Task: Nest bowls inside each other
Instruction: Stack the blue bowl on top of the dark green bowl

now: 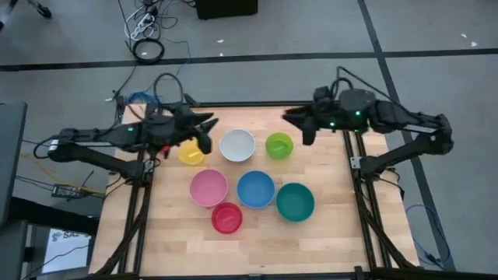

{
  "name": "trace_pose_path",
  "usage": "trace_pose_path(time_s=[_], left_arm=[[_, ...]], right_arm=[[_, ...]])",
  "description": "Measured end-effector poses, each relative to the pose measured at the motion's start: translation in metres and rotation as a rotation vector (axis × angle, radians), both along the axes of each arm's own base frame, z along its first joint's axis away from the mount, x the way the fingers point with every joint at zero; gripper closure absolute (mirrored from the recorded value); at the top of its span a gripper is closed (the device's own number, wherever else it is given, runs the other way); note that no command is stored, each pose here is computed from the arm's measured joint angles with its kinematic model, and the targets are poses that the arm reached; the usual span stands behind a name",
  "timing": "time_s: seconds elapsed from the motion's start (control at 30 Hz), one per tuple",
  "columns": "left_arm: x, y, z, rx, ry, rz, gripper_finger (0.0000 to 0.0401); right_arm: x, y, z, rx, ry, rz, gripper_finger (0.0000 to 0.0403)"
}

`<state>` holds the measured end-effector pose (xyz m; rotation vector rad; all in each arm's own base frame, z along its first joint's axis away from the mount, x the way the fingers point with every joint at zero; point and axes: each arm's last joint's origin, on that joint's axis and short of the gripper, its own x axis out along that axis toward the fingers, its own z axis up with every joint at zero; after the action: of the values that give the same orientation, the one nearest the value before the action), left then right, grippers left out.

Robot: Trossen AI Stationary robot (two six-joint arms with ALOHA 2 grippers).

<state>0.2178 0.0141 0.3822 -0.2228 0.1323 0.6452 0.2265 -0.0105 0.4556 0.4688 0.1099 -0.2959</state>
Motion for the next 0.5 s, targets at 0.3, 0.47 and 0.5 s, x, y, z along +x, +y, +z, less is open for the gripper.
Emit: trace_pose_path(time_s=[0.3, 0.47, 0.5], left_arm=[[0.020, -0.005, -0.002, -0.227, -0.158, -0.157, 0.0272], [0.013, -0.006, -0.002, -0.282, -0.133, -0.240, 0.0272], [0.013, -0.006, -0.001, -0.281, -0.144, -0.246, 0.0272]], right_arm=[[0.035, -0.010, 0.002, 0.090, -0.151, 0.004, 0.0285], [0.031, -0.030, -0.035, 0.422, 0.122, -0.166, 0.0285], [0.031, -0.032, -0.040, 0.467, 0.159, -0.166, 0.0285]])
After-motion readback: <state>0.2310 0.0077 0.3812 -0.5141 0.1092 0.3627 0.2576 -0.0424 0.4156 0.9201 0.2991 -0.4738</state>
